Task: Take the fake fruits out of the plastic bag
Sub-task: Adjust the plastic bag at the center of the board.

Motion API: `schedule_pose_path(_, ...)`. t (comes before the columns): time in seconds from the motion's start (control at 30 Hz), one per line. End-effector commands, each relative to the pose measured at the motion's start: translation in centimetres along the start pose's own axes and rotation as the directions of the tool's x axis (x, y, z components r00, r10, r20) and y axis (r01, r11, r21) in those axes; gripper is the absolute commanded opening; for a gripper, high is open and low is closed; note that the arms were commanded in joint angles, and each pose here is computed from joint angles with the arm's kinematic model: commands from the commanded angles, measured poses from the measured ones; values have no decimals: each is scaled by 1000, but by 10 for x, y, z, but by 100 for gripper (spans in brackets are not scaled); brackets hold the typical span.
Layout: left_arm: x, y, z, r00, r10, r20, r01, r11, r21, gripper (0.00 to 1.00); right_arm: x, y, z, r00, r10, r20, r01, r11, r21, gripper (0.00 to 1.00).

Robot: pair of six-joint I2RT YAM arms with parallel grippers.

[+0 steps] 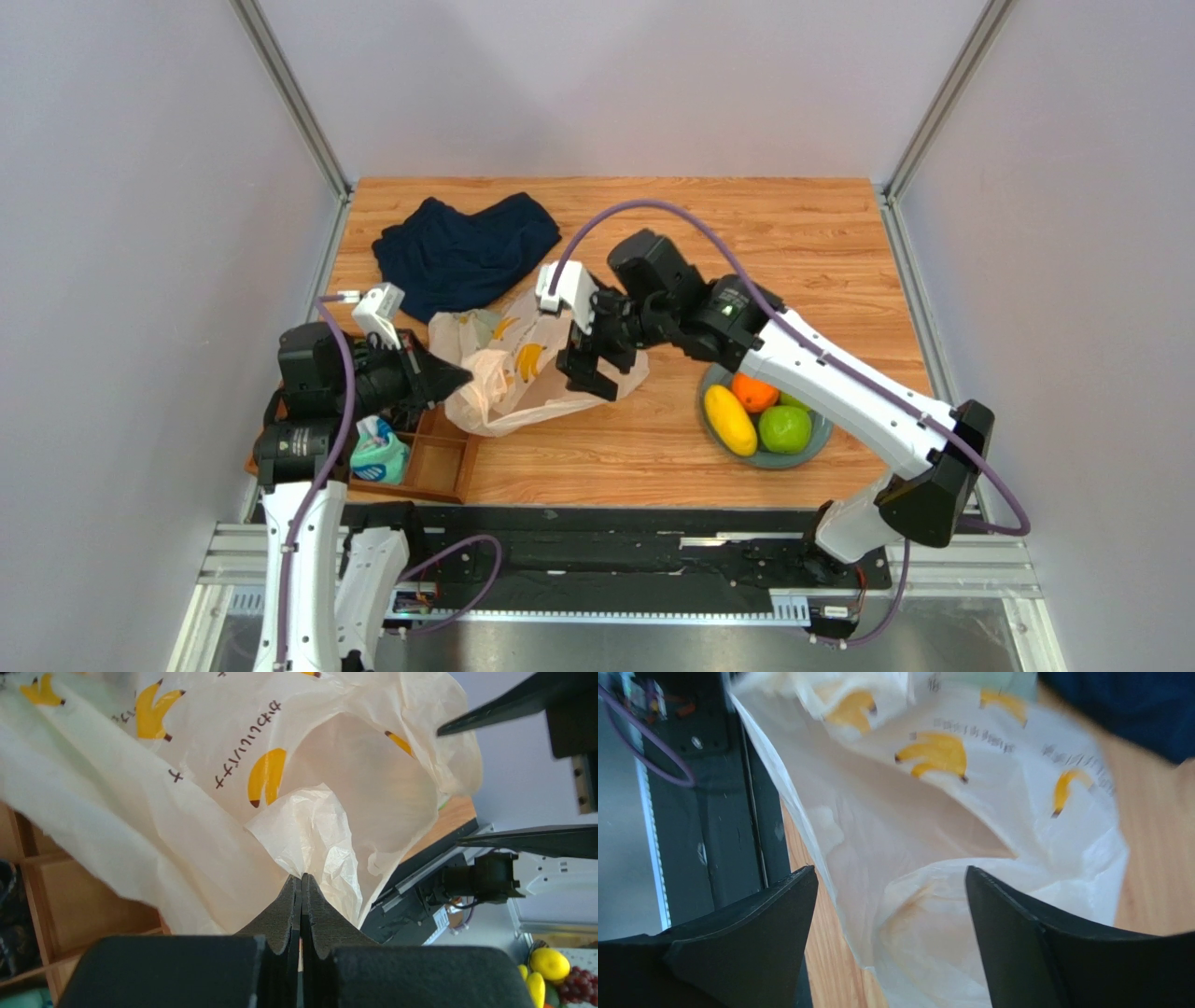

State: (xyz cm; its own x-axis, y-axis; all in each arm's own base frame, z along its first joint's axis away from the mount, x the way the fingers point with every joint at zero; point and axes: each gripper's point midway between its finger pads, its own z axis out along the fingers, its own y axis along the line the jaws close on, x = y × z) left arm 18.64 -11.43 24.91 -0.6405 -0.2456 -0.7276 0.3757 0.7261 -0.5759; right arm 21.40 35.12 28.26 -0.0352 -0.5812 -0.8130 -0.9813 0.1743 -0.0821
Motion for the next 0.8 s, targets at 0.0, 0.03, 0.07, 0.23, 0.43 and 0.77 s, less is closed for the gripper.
schedule_pose_path(0.0, 31, 30, 3, 983, -172, -60, 163, 977, -136, 0, 75, -16, 20, 978, 40, -205, -20, 995, 95, 80)
schedule_pose_path(0.03, 32, 33, 4, 981, -187, -58, 177, 973, -150, 0, 88, -17, 23, 974, 52, -221, -27, 993, 114, 79)
schedule_pose_path(0.07, 32, 33, 5, 981, -185, -59, 175, 974, -145, 0, 119, -9, 23, 959, 81, -272, -49, 991, 124, 79)
schedule_pose_path(0.23, 20, 28, 16, 985, -167, -39, 164, 984, -64, 0, 177, -10, 9, 928, 121, -353, -36, 971, 237, 89)
schedule_pose_path(0.43, -60, 4, 31, 992, -28, 119, 15, 995, 101, 0, 124, -132, -23, 961, 161, -226, 0, 814, 581, 100)
schedule_pose_path(0.77, -291, -45, 70, 907, 267, 326, -352, 904, 242, 0, 89, -378, -81, 963, 267, -27, -104, 464, 880, 100)
